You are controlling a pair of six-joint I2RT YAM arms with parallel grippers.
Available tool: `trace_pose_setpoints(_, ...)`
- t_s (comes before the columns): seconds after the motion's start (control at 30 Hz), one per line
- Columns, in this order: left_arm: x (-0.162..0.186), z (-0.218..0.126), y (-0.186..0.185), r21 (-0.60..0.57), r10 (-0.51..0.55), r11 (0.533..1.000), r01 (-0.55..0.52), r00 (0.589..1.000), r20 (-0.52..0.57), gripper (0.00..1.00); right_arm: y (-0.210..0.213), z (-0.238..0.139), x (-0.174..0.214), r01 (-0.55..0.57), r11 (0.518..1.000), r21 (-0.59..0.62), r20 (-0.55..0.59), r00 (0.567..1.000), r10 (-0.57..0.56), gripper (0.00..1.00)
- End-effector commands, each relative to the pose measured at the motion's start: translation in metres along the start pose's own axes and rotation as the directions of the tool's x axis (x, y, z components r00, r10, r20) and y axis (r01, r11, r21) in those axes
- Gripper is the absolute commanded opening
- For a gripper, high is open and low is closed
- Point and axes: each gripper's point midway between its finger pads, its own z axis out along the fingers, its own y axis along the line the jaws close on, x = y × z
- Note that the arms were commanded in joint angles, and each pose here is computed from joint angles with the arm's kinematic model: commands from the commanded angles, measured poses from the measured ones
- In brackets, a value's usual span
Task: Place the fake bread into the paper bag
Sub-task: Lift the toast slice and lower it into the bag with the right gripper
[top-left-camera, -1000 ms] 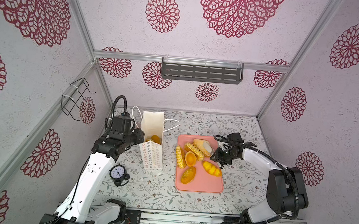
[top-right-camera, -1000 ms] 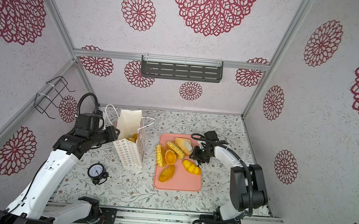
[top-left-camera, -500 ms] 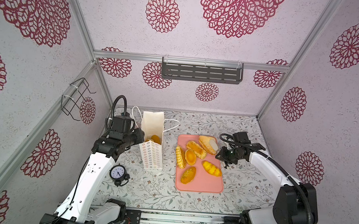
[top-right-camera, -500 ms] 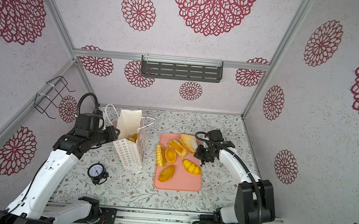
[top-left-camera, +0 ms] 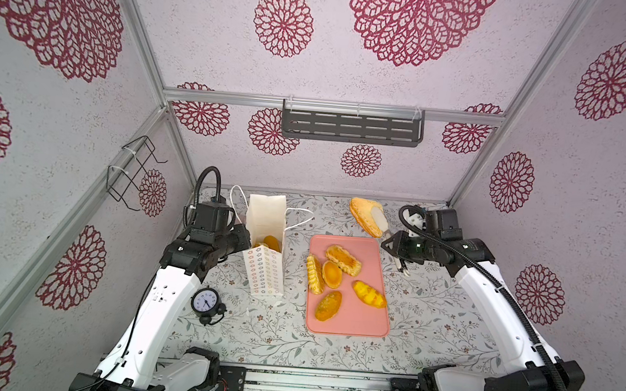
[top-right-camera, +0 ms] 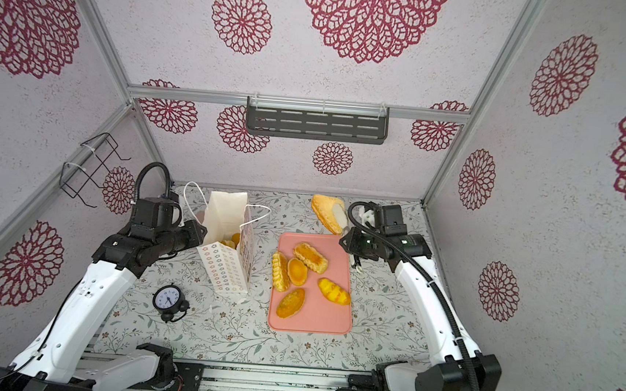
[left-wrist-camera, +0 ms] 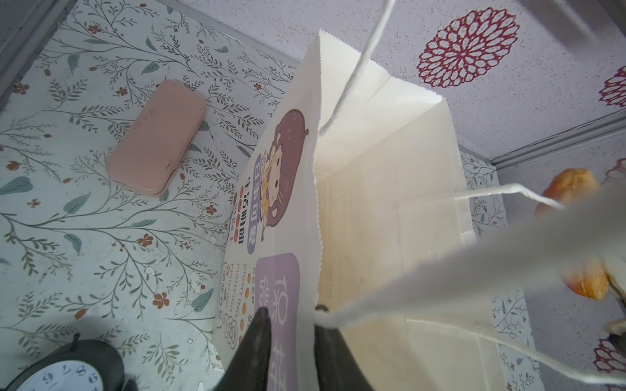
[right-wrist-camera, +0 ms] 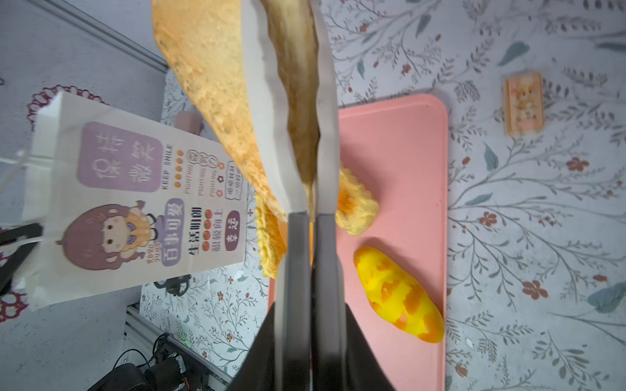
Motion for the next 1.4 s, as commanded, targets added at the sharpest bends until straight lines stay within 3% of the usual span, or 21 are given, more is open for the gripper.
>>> trace_pose_setpoints(0.0,-0.008,-0.006,-0.008,0.029,-0.004,1.0,0.003,1.0,0.031,0.22,0.064,-0.03,-0.021,0.106,0.988,-0.116,0.093,0.991,-0.095,0.19)
trace_pose_setpoints(0.27,-0.007,-0.008,-0.008,0.032,-0.009,0.999,0.008,0.999,0.033,0.17,0.173,-0.046,-0.037,0.278,0.927,-0.253,0.169,0.956,-0.24,0.19)
trace_pose_setpoints(0.43,-0.007,-0.006,-0.009,0.036,-0.012,0.999,0.011,0.999,0.031,0.14,0.221,-0.033,-0.038,0.322,0.901,-0.291,0.188,0.943,-0.276,0.19)
trace_pose_setpoints(0.73,-0.003,-0.006,-0.007,0.04,-0.017,0.999,0.015,0.999,0.032,0.12,0.252,0.014,-0.036,0.379,0.904,-0.198,0.146,0.923,-0.356,0.19)
trace_pose_setpoints(1.37,-0.004,-0.007,-0.007,0.041,-0.023,0.999,0.021,0.999,0.042,0.09,0.235,0.058,-0.005,0.431,0.9,-0.065,0.028,0.902,-0.43,0.2)
